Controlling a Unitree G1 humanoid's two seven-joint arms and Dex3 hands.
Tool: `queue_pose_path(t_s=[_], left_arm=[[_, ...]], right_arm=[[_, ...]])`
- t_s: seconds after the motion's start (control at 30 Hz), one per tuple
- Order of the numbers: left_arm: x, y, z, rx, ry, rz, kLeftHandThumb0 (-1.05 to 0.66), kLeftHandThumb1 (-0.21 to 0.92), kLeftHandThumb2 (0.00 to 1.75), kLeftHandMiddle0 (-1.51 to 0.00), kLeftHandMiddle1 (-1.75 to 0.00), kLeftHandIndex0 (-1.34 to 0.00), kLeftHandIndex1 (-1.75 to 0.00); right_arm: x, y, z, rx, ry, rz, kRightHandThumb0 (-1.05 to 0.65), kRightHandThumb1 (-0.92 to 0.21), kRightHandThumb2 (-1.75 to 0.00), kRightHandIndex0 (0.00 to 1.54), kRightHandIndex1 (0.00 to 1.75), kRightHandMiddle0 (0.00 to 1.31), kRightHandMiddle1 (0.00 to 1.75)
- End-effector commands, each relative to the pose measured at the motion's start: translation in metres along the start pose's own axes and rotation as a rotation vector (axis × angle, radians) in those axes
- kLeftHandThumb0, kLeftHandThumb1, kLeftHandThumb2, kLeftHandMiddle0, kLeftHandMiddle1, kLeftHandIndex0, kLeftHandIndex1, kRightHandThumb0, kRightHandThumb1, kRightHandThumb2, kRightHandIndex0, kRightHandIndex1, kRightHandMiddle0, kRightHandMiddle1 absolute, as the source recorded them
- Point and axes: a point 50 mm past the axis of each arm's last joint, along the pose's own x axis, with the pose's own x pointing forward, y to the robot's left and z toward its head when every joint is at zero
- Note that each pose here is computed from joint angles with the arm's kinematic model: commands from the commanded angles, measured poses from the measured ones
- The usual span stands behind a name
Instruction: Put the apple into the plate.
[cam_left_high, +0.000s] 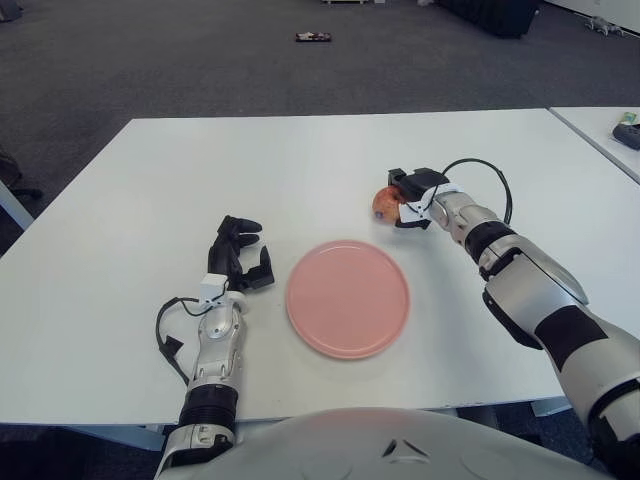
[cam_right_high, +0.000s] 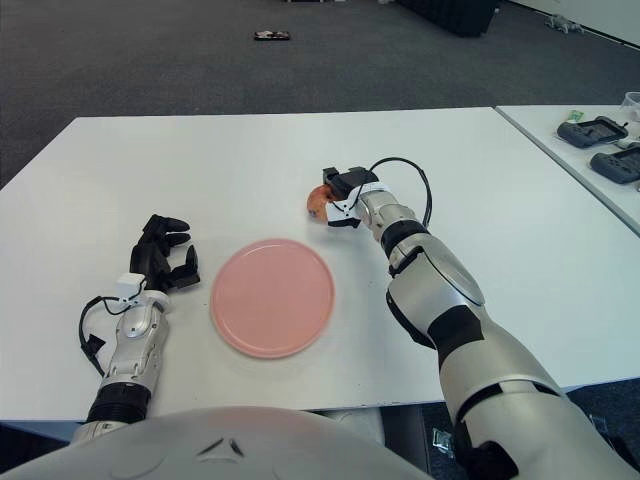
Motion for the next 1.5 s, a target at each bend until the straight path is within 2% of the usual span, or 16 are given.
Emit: queue_pose_path(t_s=[0.0, 0.37, 0.63, 0.73, 0.9, 1.0, 1.13, 1.47], left_arm=[[-0.015, 0.006, -0.024, 0.002, 0.142, 0.021, -0.01, 0.21, 1.45, -0.65, -1.75, -0.49, -1.74], [-0.015, 0.006, -0.025, 0.004, 0.139, 0.021, -0.01, 0.23, 1.43, -0.64, -1.75, -0.47, -1.75], [-0.016, 0.006, -0.025, 0.005, 0.136, 0.024, -0.01, 0.24, 1.43, -0.64, -1.75, -0.46, -1.75], [-0.016, 0.006, -0.025, 0.008, 0.135, 0.027, -0.01, 0.22, 1.44, -0.65, -1.75, -0.47, -1.75], [-0.016, 0.005, -0.025, 0.0, 0.137, 0.028, -0.01, 0.21, 1.46, -0.66, -1.75, -0.49, -1.75], [-0.016, 0.005, -0.025, -0.01, 0.138, 0.029, -0.01, 0.21, 1.46, -0.66, -1.75, -0.49, -1.74], [-0.016, 0.005, -0.024, -0.023, 0.138, 0.032, -0.01, 0.21, 1.45, -0.66, -1.75, -0.51, -1.72], [-0.016, 0.006, -0.026, -0.026, 0.148, 0.036, -0.01, 0.2, 1.45, -0.66, -1.75, -0.51, -1.72]], right_arm=[[-0.007, 0.044, 0.005, -0.023, -0.017, 0.163, -0.4, -0.62, -0.93, 0.18, 1.74, 0.37, 1.75], [-0.001, 0.033, 0.014, 0.009, -0.018, 0.124, -0.4, -0.61, -0.95, 0.16, 1.66, 0.38, 1.75], [0.0, 0.031, 0.018, 0.011, -0.021, 0.119, -0.41, -0.54, -1.03, 0.22, 1.72, 0.43, 1.75], [0.001, 0.031, 0.02, -0.001, -0.021, 0.113, -0.14, -0.39, -1.18, 0.53, 1.6, 0.41, 1.75], [0.001, 0.031, 0.022, -0.063, -0.037, 0.072, -0.03, -0.22, -1.4, 0.73, 1.64, 0.45, 1.75], [0.001, 0.03, 0.023, -0.099, -0.048, 0.042, -0.02, -0.07, -1.58, 0.82, 1.68, 0.56, 1.75], [0.001, 0.031, 0.024, -0.082, -0.043, 0.011, -0.01, 0.02, -1.7, 0.87, 1.72, 0.63, 1.75], [0.001, 0.029, 0.023, 0.067, -0.007, -0.038, -0.01, 0.07, -1.75, 0.89, 1.75, 0.71, 1.7]])
